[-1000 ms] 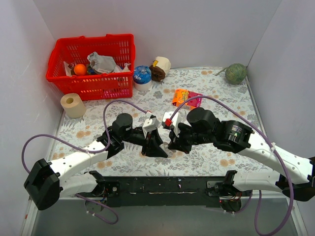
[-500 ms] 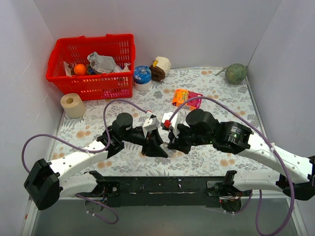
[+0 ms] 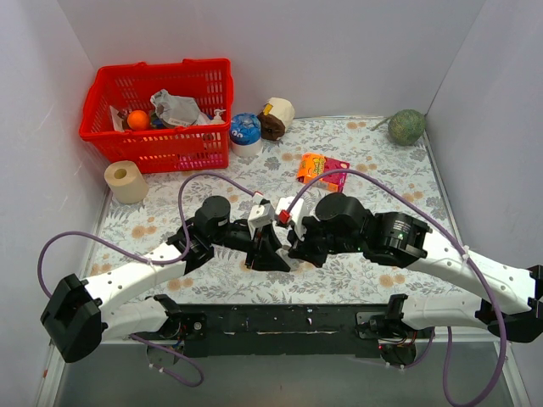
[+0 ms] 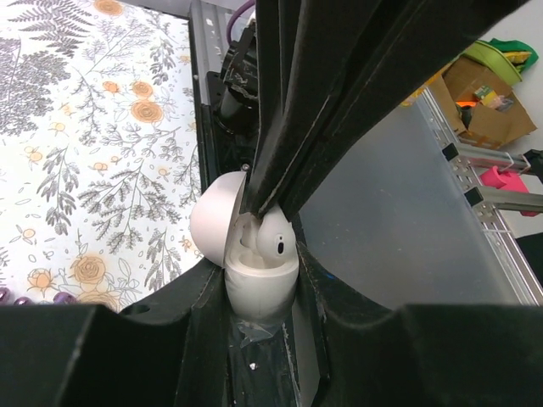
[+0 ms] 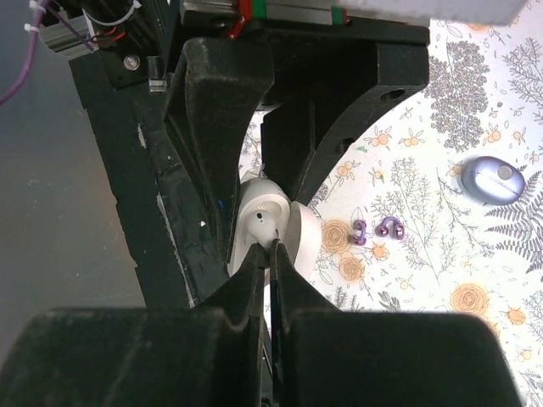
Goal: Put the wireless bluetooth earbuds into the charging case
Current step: Place the earbud in the charging case.
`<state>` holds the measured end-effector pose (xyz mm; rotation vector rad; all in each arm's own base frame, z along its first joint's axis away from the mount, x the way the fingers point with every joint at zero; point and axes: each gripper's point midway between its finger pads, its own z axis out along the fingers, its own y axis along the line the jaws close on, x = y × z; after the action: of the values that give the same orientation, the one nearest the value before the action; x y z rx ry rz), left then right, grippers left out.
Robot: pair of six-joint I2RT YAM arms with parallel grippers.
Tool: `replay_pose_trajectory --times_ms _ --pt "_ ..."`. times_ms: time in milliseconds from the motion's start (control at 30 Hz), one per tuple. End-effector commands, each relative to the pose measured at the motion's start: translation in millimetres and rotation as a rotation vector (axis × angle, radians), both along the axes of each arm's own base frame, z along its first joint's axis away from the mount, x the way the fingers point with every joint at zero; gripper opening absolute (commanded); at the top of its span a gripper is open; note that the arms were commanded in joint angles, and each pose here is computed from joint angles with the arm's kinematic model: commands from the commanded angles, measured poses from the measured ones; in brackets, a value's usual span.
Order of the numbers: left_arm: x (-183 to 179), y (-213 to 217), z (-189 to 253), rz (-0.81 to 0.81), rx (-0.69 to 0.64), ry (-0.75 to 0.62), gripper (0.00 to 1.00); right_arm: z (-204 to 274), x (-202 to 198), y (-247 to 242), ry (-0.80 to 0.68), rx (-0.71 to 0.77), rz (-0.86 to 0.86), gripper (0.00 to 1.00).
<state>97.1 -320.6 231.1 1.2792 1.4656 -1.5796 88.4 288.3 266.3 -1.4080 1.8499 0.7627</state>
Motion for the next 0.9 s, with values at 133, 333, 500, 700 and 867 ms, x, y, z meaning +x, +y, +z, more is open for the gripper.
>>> replay_pose_trajectory --times_ms 133,333,500,700,867 --pt "21 -1 33 0.136 -0.093 -0.143 0.0 -2 -6 13 0.053 -0.017 -0.013 0.01" --pt "20 0 36 0.142 -0.104 -0.16 0.0 -3 -2 15 0.055 -0.022 -0.039 0.01" --pt "20 0 37 0.148 -0.114 -0.161 0.0 2 -2 18 0.064 -0.008 -0.049 0.08" --pt "19 1 36 0.152 -0.119 -0.163 0.0 18 3 17 0.047 0.028 -0.082 0.32" --pt "19 1 35 0.152 -0.119 -0.159 0.0 32 9 15 0.023 0.055 -0.117 0.41"
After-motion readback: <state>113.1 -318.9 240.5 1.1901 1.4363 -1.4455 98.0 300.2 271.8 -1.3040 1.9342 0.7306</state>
